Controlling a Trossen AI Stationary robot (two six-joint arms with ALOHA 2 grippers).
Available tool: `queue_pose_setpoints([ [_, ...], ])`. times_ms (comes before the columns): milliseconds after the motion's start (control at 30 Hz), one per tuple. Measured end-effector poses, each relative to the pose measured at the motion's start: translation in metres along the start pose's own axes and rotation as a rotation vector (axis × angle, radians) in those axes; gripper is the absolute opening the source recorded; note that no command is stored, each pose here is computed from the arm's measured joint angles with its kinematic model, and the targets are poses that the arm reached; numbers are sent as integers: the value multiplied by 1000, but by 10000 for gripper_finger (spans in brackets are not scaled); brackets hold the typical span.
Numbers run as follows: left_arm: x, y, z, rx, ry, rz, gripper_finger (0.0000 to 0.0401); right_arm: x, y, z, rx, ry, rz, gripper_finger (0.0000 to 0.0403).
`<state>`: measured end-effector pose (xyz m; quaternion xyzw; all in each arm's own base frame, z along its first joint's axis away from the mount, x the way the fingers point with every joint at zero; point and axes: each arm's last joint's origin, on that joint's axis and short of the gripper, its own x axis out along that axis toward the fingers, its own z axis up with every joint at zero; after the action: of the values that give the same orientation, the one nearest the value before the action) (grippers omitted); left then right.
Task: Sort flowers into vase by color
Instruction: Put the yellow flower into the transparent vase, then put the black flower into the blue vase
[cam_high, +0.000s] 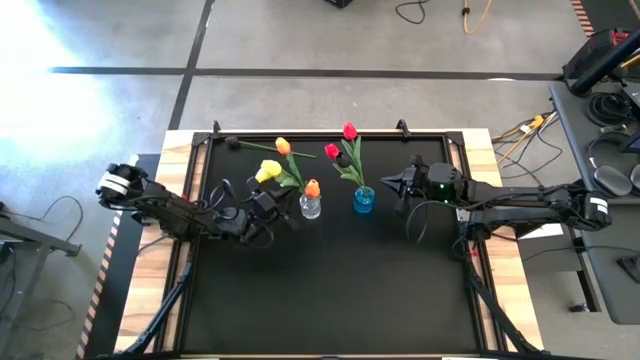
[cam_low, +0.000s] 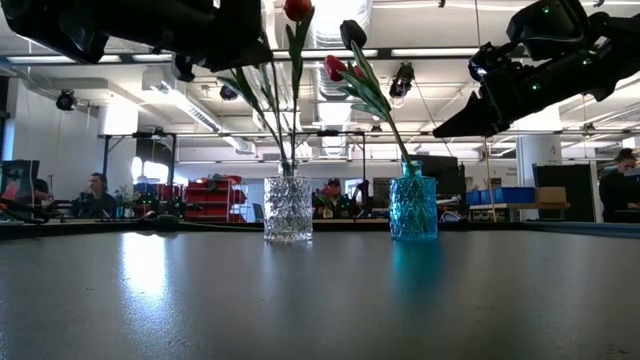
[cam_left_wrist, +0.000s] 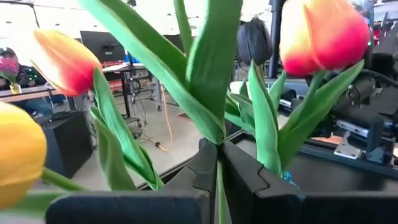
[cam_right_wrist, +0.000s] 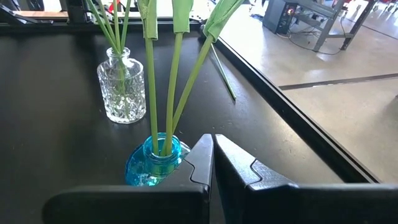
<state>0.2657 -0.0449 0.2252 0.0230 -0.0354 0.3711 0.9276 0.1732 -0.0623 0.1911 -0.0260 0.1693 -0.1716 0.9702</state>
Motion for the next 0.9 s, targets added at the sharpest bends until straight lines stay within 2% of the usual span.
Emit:
queue_pose_setpoints([
  [200, 3, -1, 11, 69, 14, 78, 34, 0, 0, 0, 0, 0, 0, 9],
  [400, 10, -7, 9, 119, 99, 79, 53, 0, 0, 0, 0, 0, 0, 9],
  [733, 17, -12, 10, 129, 200, 90, 6, 0, 0, 0, 0, -1, 0, 9],
  [900, 15, -8, 3, 103, 210, 107, 2, 0, 0, 0, 0, -1, 0, 9],
])
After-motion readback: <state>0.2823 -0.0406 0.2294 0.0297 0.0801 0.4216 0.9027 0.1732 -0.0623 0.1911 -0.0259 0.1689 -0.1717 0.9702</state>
